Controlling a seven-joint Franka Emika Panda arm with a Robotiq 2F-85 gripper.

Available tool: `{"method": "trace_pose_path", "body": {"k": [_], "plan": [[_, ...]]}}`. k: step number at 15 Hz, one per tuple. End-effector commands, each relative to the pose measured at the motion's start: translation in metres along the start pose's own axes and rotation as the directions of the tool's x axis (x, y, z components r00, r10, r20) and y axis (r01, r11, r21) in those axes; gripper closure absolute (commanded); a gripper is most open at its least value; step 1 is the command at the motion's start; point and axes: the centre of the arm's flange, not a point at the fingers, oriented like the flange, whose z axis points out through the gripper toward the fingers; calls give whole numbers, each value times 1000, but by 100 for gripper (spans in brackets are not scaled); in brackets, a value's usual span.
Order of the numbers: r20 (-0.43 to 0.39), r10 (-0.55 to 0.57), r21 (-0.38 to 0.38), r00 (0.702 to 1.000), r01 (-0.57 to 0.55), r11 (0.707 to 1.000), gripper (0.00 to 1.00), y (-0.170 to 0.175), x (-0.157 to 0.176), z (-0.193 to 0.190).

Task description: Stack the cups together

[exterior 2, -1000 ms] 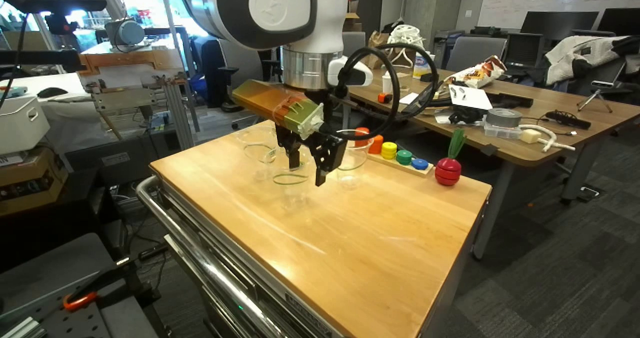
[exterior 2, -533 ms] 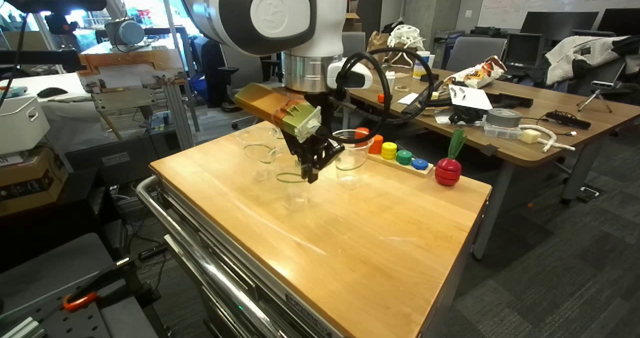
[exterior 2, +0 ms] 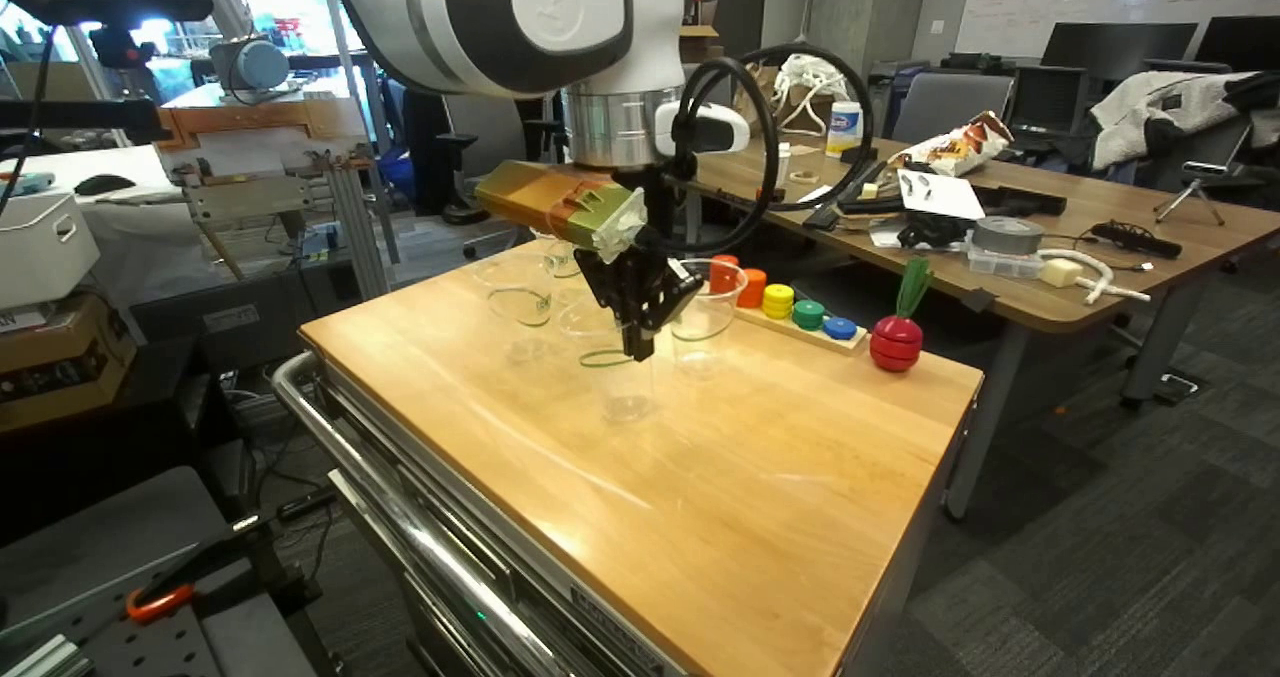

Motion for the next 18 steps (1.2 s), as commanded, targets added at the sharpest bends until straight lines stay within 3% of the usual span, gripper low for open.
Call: {"method": "trace_pose_path", "body": {"k": [1,6,10,15,18], "plan": [[83,2,6,997,-3,1000,89,8,-2,-38],[208,0,85,978,-18,996,91,24,12,-83],[293,-38,230,955,-31,973,93,32,33,-112],[232,34,377,972,-122,918,97,34,75,-120],[174,104,398,979,-166,902,99,34,103,-102]]}}
